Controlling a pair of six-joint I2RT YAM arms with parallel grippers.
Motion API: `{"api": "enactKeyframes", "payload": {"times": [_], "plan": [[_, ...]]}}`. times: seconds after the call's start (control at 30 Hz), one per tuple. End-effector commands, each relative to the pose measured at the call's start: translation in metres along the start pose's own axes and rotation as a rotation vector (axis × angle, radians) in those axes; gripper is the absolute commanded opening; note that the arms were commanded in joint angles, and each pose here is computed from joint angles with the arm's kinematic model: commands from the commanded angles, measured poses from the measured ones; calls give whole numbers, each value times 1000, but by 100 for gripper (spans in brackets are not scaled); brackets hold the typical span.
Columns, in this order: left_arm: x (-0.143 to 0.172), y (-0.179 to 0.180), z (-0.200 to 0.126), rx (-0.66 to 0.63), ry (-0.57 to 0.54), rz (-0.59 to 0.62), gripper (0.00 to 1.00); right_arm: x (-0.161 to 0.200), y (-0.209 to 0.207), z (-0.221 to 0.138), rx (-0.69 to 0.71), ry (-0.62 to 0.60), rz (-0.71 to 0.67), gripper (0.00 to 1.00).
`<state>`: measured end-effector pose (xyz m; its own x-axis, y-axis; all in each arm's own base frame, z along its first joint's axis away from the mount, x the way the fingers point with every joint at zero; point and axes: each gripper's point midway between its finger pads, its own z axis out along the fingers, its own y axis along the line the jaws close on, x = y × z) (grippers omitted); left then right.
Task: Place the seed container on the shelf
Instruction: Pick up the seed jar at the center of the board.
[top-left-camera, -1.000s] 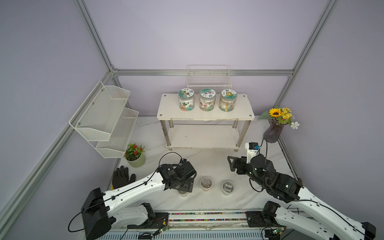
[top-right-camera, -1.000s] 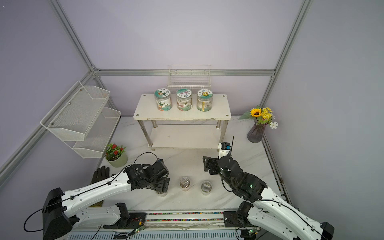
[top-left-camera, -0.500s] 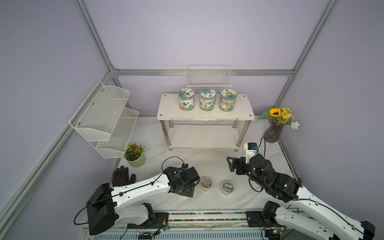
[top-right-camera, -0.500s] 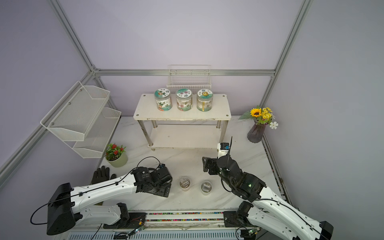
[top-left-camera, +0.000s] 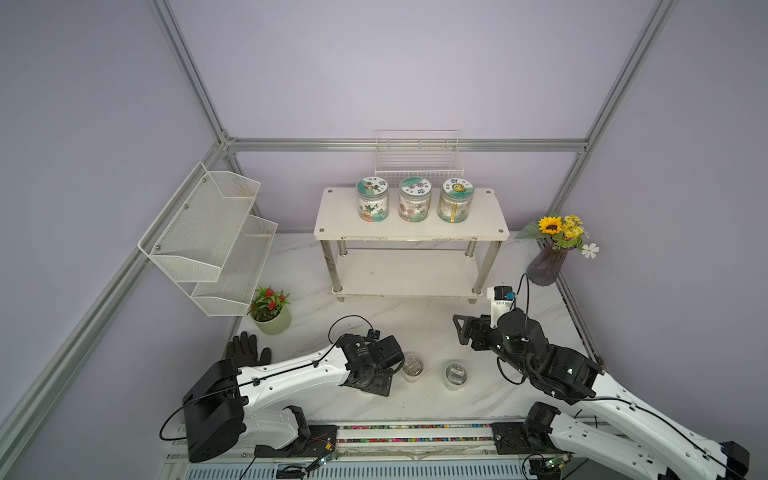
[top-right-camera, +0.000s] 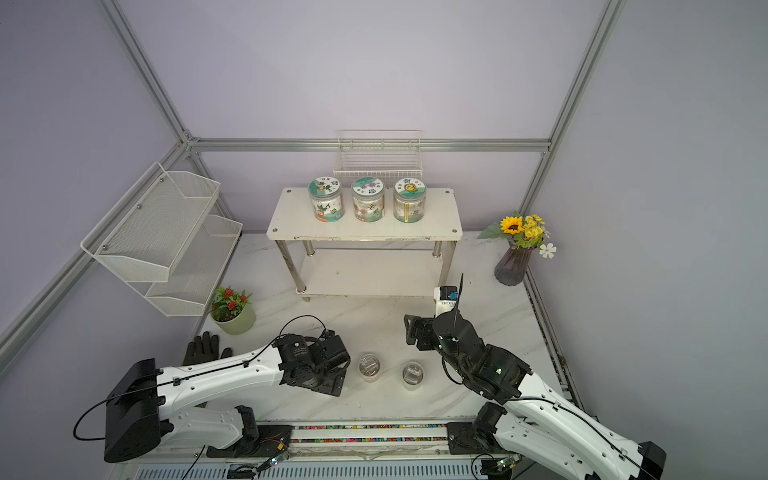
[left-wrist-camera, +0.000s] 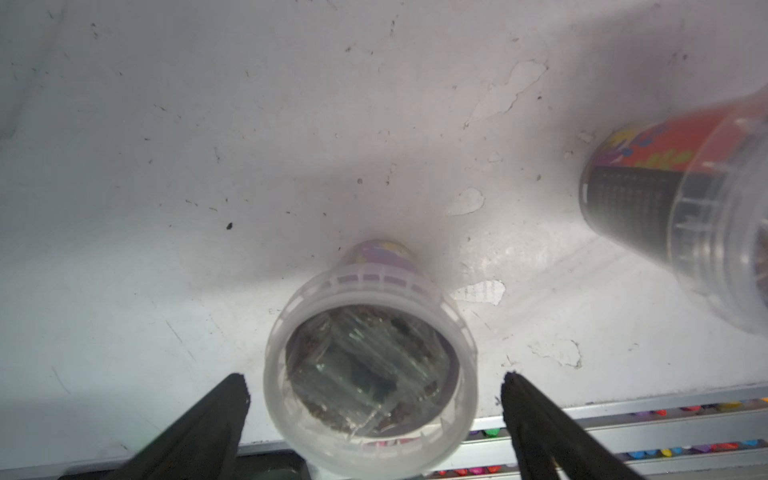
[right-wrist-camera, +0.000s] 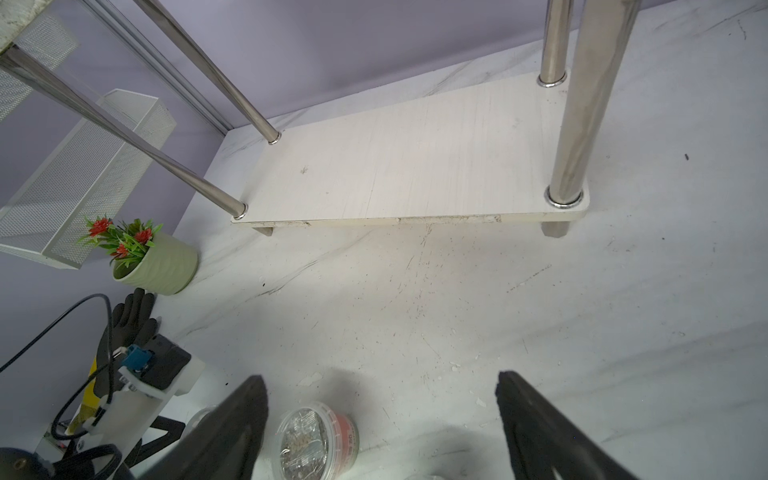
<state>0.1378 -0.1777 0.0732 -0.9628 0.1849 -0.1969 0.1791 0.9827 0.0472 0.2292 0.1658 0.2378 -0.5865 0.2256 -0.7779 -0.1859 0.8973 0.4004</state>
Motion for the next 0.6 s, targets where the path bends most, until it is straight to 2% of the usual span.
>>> {"api": "enactKeyframes", "payload": {"times": [0.0,0.57], "plan": [[0,-3,2,9,0,1,96,4,0,3,2,14,-20,89],[4,-4,7,17,10,11,94,5,1,6,4,17,-26,89]]}}
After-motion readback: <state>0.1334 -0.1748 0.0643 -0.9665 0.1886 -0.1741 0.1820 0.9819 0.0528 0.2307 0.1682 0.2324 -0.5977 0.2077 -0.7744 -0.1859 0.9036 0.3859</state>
